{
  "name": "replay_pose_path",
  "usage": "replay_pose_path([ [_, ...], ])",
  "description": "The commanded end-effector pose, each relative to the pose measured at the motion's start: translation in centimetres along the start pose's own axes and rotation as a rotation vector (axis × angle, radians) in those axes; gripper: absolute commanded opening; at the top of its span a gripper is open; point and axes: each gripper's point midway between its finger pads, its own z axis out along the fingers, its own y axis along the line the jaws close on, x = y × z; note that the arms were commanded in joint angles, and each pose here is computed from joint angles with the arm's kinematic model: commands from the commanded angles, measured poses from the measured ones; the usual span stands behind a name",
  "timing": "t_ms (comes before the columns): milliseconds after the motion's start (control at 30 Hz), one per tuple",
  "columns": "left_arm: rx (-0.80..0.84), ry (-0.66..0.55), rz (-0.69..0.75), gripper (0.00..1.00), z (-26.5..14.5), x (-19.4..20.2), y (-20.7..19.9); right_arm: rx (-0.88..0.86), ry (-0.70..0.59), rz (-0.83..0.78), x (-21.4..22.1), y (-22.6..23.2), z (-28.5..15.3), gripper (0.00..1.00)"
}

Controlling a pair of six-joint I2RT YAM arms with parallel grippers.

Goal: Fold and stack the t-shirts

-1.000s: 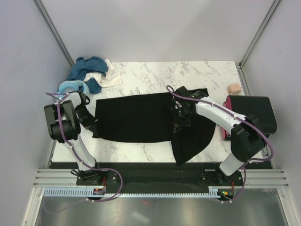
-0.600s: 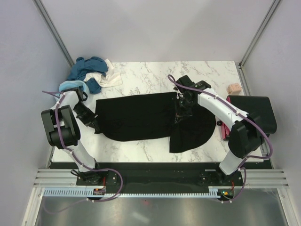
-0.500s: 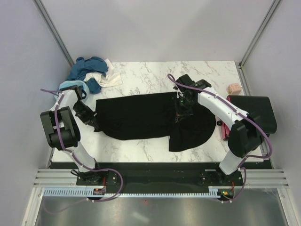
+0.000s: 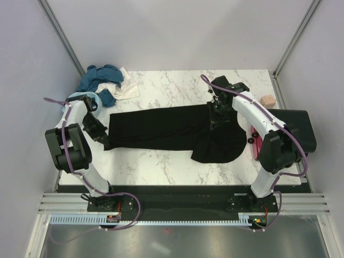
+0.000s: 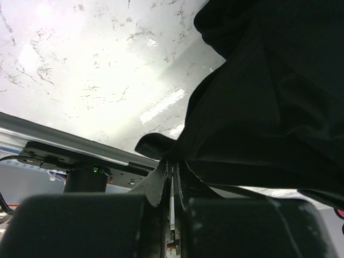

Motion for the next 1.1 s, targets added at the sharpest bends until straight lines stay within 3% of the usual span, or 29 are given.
replay_pose_path([
  [0,-0.021,-0.056,0.047,0.02,-1.3,-1.4,0.3,0.000,-0.117,-0.060,-3.6,0.4,-1.4,0.00],
  [267,-0.031,-0.082,0.069,0.02,-1.7,-3.3,-0.6,-0.047,-0.202,-0.075,-7.2,0.8,-2.2,0.00],
  [900,-0.074,-0.147,0.135,0.02,-2.4,-8.5,-4.7,0.040,-0.361,-0.122,-12.4,-0.4,-0.9,0.00],
  [1067,-0.066,-0.184,0.169,0.02,-3.2,-7.9,-6.0,0.015,-0.391,-0.129,-12.9,0.2,-1.8,0.00],
])
